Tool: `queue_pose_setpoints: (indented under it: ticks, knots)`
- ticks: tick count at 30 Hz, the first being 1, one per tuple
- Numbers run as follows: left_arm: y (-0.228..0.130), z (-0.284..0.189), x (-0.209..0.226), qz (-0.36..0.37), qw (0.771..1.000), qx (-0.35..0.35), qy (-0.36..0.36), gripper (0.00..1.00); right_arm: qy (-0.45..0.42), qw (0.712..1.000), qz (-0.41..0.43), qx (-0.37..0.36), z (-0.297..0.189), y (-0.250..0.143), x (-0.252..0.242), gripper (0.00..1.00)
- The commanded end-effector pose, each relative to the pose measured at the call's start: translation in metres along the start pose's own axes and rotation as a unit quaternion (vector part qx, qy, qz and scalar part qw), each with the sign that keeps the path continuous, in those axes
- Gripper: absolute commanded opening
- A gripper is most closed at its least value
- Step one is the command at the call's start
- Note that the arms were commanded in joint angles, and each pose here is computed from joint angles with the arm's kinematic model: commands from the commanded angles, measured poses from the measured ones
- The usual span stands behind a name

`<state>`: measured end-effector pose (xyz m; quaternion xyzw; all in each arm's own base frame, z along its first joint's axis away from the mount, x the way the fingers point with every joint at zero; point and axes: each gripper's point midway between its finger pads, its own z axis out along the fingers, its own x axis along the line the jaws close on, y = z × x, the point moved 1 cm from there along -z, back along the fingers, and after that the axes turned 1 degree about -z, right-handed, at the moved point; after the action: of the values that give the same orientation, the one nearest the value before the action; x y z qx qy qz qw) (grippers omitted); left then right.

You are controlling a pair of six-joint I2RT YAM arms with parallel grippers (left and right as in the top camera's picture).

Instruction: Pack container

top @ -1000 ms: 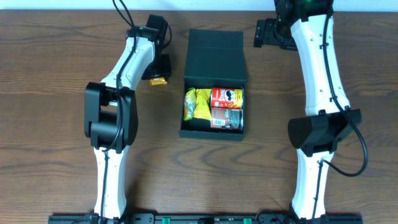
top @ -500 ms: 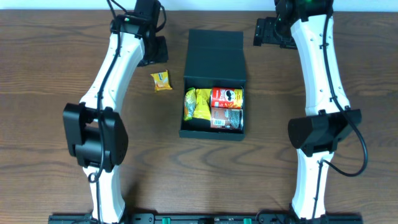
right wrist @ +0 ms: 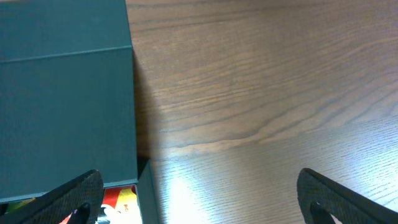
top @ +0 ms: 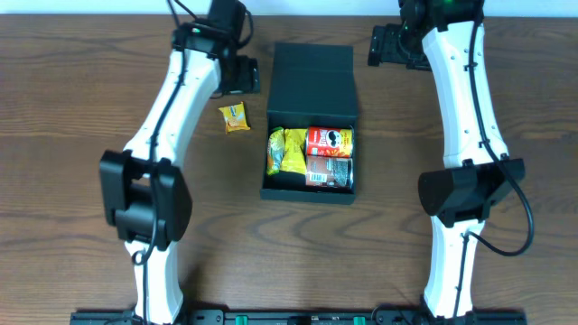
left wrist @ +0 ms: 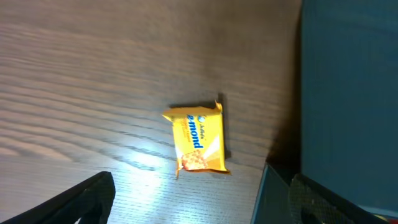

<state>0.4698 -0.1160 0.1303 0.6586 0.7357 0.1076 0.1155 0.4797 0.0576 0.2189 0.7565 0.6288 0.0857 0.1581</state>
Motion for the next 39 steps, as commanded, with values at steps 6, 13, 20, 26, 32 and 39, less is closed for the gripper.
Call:
queue_pose_setpoints:
  ticks: [6,13,20,26,32,39]
  knots:
    - [-0.027,0.064,0.006,-0.067,0.994,0.071,0.043,0.97,0.001,1.000,-0.005,-0.004,-0.005,0.001,-0.001,0.99]
    - [-0.034,0.078,0.007,-0.092,0.991,0.090,0.041,0.95,0.001,1.000,-0.006,-0.003,-0.005,0.000,-0.001,0.99]
    - [-0.043,0.092,0.009,-0.110,0.986,0.116,0.040,0.95,0.001,1.000,-0.007,-0.002,-0.005,0.000,-0.001,0.99]
    - [-0.045,0.099,0.013,-0.113,0.985,0.122,0.044,0.95,0.000,1.000,-0.009,-0.002,-0.005,0.000,-0.001,0.99]
    - [-0.051,0.112,0.015,-0.101,0.984,0.140,0.038,0.95,0.000,1.000,-0.010,-0.001,-0.005,-0.001,-0.002,0.99]
    - [-0.056,0.123,0.011,-0.093,0.983,0.155,0.020,0.96,0.000,1.000,-0.010,0.000,-0.005,-0.001,-0.002,0.99]
